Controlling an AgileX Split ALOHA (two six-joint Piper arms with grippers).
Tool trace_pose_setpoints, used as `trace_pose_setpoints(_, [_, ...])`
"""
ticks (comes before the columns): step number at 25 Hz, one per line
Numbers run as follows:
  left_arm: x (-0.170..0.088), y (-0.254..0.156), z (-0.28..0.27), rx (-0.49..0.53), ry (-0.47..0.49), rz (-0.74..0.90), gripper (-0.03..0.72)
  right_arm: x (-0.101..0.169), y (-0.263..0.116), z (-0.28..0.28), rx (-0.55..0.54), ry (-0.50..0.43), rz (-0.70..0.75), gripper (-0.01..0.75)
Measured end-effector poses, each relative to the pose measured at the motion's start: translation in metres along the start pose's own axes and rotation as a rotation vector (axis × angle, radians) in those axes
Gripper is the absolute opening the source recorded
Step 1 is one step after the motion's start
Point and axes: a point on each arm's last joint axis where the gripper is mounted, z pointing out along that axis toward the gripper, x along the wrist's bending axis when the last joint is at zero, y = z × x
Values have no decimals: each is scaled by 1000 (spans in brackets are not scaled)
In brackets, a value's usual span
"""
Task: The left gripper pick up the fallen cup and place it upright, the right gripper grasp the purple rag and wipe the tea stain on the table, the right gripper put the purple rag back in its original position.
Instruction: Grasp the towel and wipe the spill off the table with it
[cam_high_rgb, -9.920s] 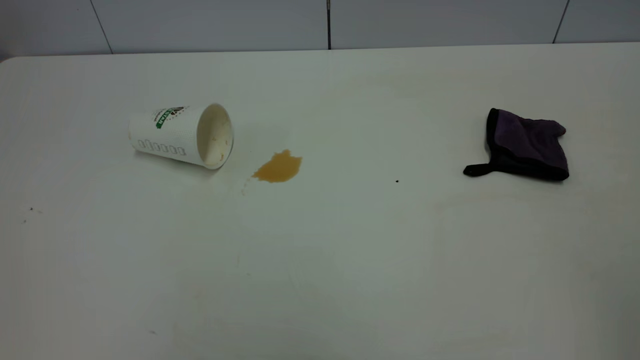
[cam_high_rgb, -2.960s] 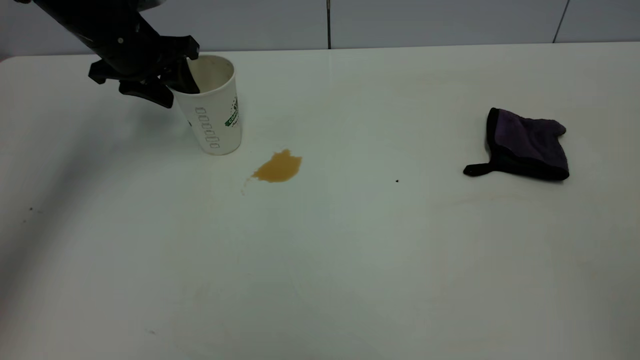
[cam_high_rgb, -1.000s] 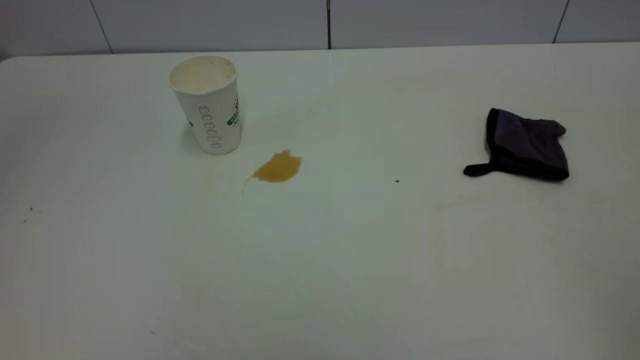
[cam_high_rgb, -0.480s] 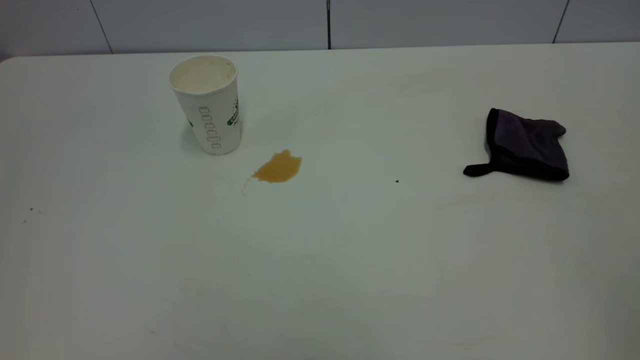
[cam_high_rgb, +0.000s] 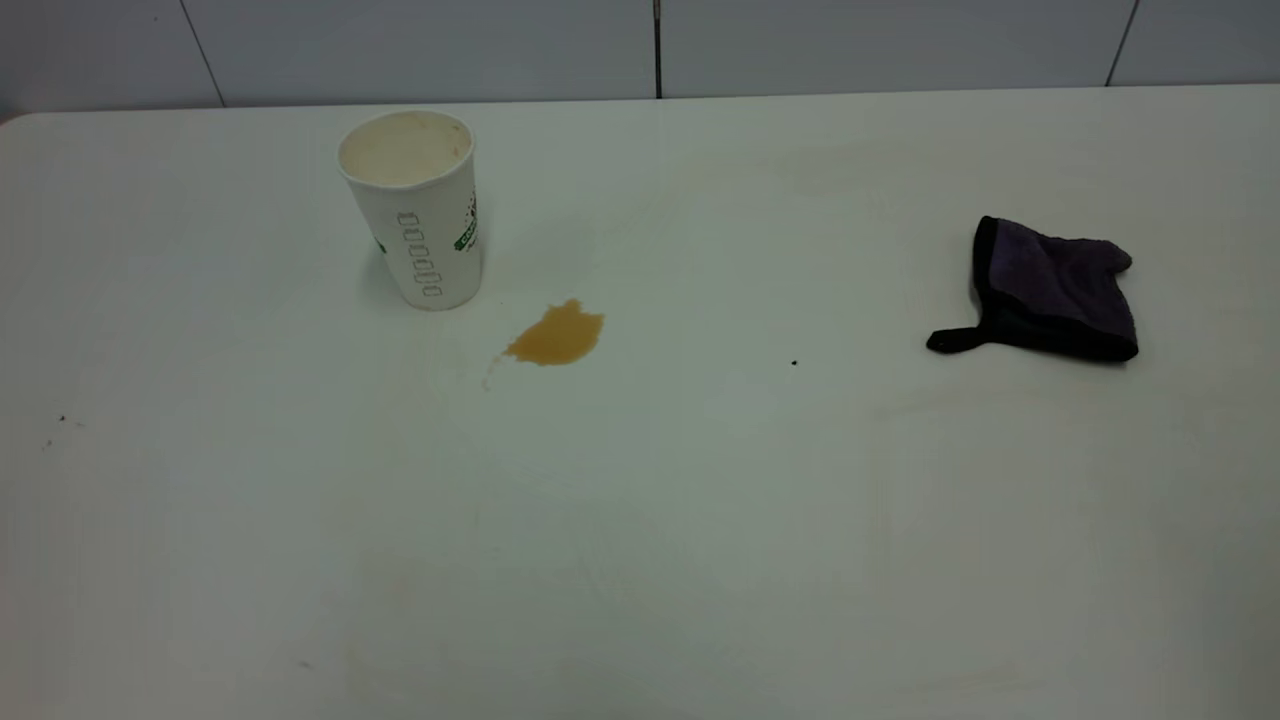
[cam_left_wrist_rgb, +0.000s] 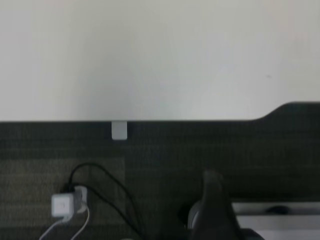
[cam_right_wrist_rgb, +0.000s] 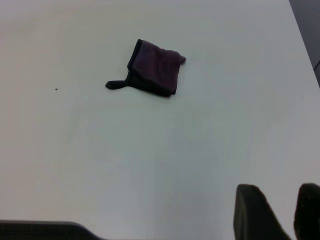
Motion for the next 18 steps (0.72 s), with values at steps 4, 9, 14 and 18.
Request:
trace_pose_setpoints(4, [0,-8,-7,-86,4,2,557,0,0,0,0,0,0,238])
trace_pose_setpoints(9, [2,-22,-18,-217,28,8,557,0,0,0,0,0,0,238])
trace_pose_setpoints(14, [2,-35,-25,-319,36,9,557,0,0,0,0,0,0,238])
trace_pose_setpoints(18, [2,-40,-27,-345,39,9,557,0,0,0,0,0,0,238])
